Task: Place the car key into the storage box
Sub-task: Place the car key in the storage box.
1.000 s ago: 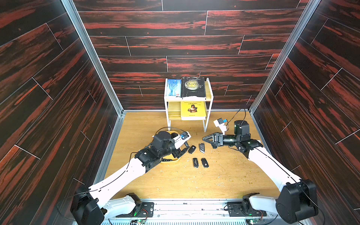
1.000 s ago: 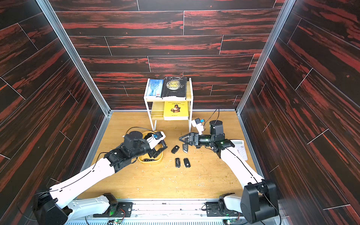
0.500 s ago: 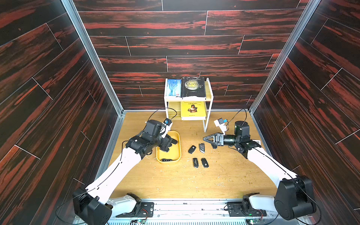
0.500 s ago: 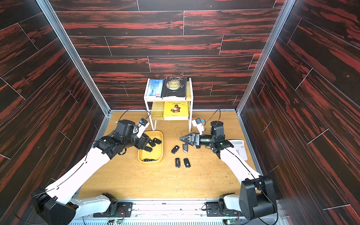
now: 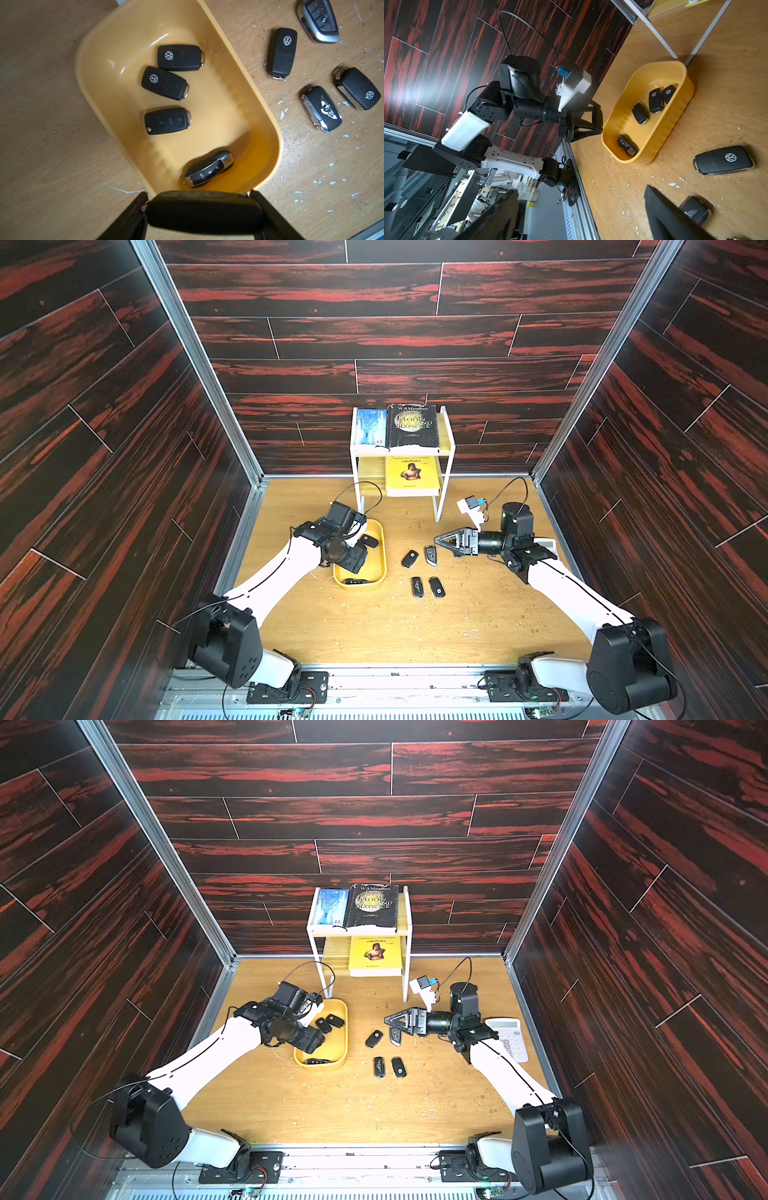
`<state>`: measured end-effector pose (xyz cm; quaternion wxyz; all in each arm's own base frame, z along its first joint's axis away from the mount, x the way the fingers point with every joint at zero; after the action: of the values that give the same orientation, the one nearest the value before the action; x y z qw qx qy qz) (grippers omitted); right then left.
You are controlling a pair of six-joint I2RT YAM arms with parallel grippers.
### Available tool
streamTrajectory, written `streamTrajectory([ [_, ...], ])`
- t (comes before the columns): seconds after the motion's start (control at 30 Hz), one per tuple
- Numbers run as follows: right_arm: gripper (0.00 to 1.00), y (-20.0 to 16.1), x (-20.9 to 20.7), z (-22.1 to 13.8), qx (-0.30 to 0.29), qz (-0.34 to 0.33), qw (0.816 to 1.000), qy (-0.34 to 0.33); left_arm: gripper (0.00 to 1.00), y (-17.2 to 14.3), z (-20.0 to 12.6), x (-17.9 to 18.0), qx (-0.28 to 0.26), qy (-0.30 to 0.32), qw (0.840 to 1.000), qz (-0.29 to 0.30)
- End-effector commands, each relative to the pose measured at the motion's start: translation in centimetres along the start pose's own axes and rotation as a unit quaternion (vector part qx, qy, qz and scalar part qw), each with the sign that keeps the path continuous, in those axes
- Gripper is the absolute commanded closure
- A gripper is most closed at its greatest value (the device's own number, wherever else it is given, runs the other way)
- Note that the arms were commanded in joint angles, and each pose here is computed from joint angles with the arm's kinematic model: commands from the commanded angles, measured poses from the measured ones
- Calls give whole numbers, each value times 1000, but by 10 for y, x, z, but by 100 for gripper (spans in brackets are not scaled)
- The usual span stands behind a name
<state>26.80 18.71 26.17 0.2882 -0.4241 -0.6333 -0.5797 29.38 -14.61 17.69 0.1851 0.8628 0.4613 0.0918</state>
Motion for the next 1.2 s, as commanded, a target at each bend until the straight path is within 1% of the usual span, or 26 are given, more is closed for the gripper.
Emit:
streamTrajectory([
  [0.0,1,-5,3,-2,2,-5,1000,5,54,7,11,-3,0,-23,1000,-6],
  [0.2,1,-7,3,-4,2,-4,1000,2,56,12,35,0,29,-25,999,-1],
  [0.43,1,-7,1,-4,1,-2,1000,-2,57,16,47,1,28,-27,999,2],
  [0.7,2,-8,1,-7,-1,-1,1000,-6,57,23,73,-1,41,-51,998,-6],
  [1.03,1,-12,-2,-8,0,2,1000,-10,58,25,96,0,44,-56,997,-8],
  [1.17,1,-12,-3,-8,0,4,1000,-11,57,25,103,0,45,-56,997,-10],
])
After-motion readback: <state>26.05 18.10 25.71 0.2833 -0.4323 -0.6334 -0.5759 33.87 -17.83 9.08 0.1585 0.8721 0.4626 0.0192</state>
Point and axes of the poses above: each gripper's point midway between its finger pads, its own z axis out along the fingers, its own x axis along the line the jaws close on, y = z × x, the point moved 5 cm from there along -z, back along the fingers, and after that the axes turned 5 degrees about z, right-handed, at the moved point
